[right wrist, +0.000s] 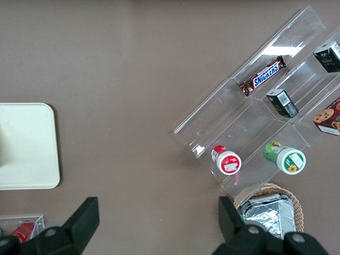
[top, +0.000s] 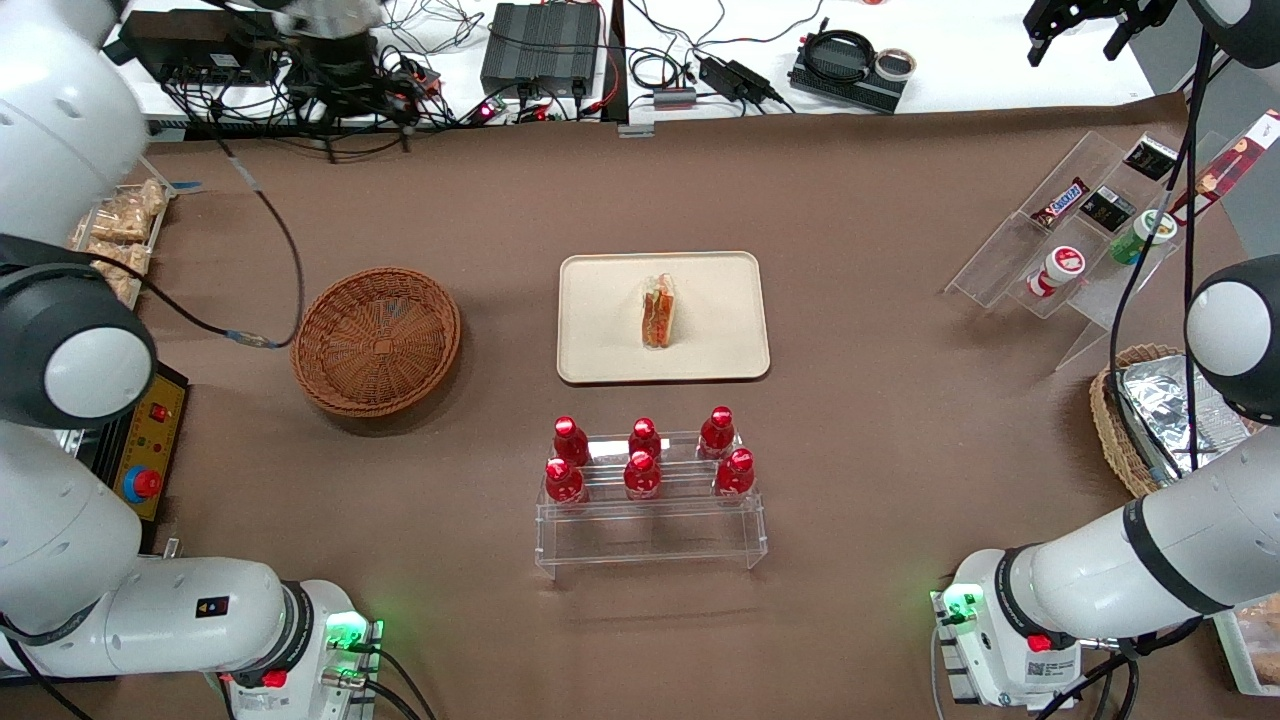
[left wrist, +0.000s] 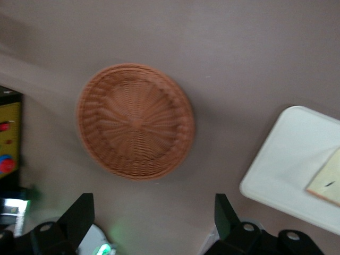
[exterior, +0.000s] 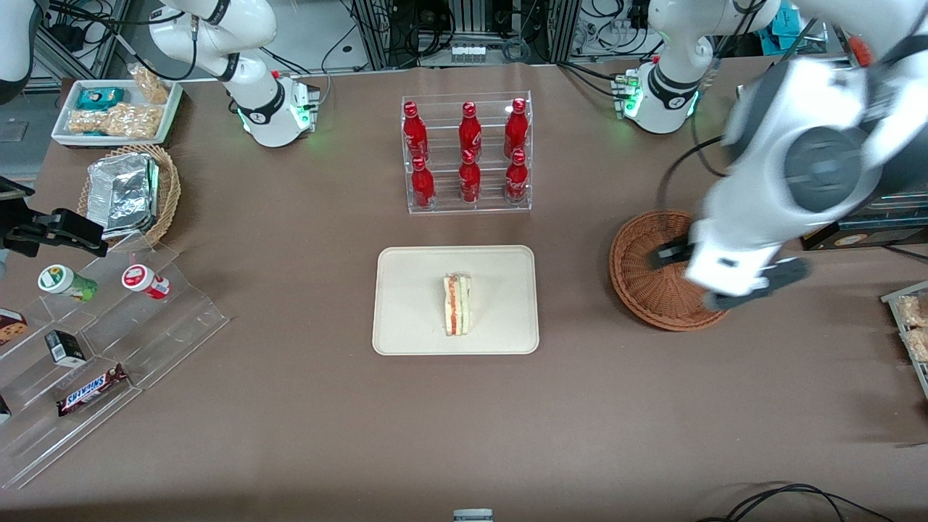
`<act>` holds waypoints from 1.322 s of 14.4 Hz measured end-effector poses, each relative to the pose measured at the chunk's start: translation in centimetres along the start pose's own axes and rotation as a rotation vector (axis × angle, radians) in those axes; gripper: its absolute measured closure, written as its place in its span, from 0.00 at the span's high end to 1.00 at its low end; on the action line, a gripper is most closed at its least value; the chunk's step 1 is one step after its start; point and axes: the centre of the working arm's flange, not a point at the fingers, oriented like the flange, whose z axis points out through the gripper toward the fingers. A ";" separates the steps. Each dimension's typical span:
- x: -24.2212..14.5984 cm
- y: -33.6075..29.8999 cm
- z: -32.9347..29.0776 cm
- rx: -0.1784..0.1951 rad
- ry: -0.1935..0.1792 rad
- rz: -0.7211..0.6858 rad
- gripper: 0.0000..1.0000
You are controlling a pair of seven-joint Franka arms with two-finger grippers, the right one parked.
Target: Place sandwich from basket to tray
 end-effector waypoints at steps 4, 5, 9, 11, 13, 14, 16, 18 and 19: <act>0.8 -9.0 -2.4 0.014 -0.021 0.101 1.00; 0.7 -10.6 -3.1 -0.002 -0.014 0.111 1.00; -1.2 -12.9 -5.6 -0.043 0.026 0.197 1.00; -2.1 -12.7 -6.3 -0.053 0.055 0.221 1.00; -3.0 -13.0 -6.7 -0.064 0.065 0.224 1.00; -3.3 -13.2 -6.8 -0.065 0.065 0.220 1.00; -3.2 -13.5 -6.4 -0.062 0.057 0.215 1.00; -3.0 -13.3 -5.8 -0.060 0.051 0.215 1.00; -2.9 -13.3 -5.8 -0.061 0.054 0.215 1.00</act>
